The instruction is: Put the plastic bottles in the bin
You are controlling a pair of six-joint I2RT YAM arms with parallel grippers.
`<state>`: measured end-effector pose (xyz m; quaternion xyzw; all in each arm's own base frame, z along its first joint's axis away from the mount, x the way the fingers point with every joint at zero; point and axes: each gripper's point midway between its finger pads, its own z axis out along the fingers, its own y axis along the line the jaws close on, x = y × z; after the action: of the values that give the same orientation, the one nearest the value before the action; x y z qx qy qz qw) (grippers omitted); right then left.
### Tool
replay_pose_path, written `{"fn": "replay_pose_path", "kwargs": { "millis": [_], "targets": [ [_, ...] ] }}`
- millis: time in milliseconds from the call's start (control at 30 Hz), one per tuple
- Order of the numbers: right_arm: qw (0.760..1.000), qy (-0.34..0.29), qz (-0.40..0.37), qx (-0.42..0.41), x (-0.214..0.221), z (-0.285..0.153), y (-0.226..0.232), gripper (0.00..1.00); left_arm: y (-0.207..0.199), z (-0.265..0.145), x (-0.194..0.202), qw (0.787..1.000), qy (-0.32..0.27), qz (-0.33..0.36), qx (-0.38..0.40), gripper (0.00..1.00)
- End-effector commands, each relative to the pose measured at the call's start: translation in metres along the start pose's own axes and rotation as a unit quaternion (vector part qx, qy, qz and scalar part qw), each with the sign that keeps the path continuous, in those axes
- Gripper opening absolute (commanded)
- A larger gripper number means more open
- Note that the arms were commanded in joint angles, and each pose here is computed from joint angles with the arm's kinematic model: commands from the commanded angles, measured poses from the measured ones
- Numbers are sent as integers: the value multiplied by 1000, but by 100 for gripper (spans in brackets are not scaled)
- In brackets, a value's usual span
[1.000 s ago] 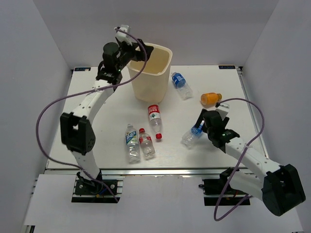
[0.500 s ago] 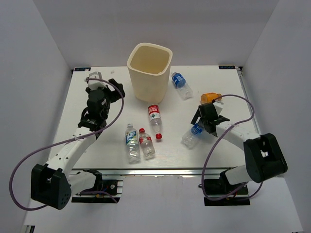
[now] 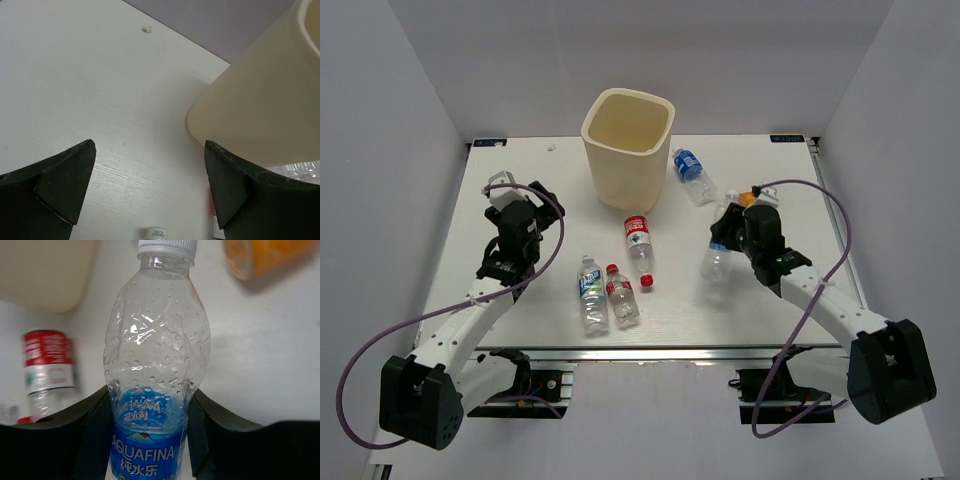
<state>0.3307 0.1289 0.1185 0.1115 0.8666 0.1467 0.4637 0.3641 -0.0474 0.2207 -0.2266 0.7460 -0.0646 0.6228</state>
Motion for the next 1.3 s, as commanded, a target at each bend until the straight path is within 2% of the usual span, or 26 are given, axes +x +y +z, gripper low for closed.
{"fn": "replay_pose_path", "kwargs": {
  "millis": [0, 100, 133, 233, 267, 300, 367, 433, 467, 533, 567, 633, 667, 700, 733, 767, 833, 967, 1067, 1200, 1267],
  "targets": [
    [974, -114, -70, -184, -76, -32, 92, 28, 2, -5, -10, 1000, -18, -17, 0, 98],
    [942, -185, -113, -255, -127, -56, 145, 27, 2, -6, -7, 1000, -12, -16, 3, 98],
    [922, -215, -127, -296, -154, -76, 173, 28, 1, -6, -6, 1000, -11, -18, 4, 98],
    [882, -276, -177, -339, -187, -88, 221, 27, 0, -7, -5, 1000, -8, -20, 8, 98],
    [863, -316, -181, -350, -217, -104, 240, 28, 1, -6, -3, 1000, -6, -21, 7, 98],
    [859, -322, -193, -349, -218, -88, 253, 28, 1, -7, -3, 1000, -6, -21, 9, 98],
    [828, -374, -211, -360, -248, -89, 284, 28, 2, -8, 0, 1000, -4, -21, 10, 98],
    [816, -416, -202, -347, -272, -86, 301, 28, 5, -9, -1, 1000, -7, -20, 7, 98],
    [818, -413, -206, -343, -266, -61, 311, 28, 7, -10, -2, 1000, -9, -20, 3, 98],
    [783, -484, -195, -340, -298, -74, 325, 28, 9, -10, -4, 1000, -13, -21, -2, 98],
    [789, -483, -193, -328, -289, -45, 329, 29, 9, -10, -3, 1000, -12, -20, -2, 98],
    [769, -527, -177, -316, -313, -49, 339, 30, 10, -8, -1, 1000, -9, -18, -4, 98],
    [772, -525, -178, -313, -303, -24, 345, 31, 11, -7, -1, 1000, -10, -18, -6, 98],
    [772, -530, -168, -308, -306, -18, 349, 32, 11, -7, 0, 1000, -8, -16, -6, 98],
    [758, -549, -164, -312, -315, -26, 356, 33, 11, -6, 0, 1000, -7, -15, -7, 98],
    [753, -553, -166, -314, -304, -13, 361, 34, 11, -5, 1, 1000, -6, -14, -8, 98],
    [744, -577, -149, -304, -309, -12, 362, 36, 12, -4, 2, 1000, -5, -12, -10, 98],
    [752, -563, -142, -312, -289, 20, 371, 41, 11, -2, 5, 1000, -1, -10, -6, 98],
    [763, -551, -143, -305, -271, 34, 365, 50, 13, -2, 5, 1000, 0, -9, -12, 98],
    [767, -547, -141, -305, -255, 32, 354, 75, 12, -3, 3, 1000, -4, -11, -8, 98],
    [766, -544, -141, -313, -253, 27, 354, 81, 13, -3, 4, 1000, -3, -11, -10, 98]
  ]
}}
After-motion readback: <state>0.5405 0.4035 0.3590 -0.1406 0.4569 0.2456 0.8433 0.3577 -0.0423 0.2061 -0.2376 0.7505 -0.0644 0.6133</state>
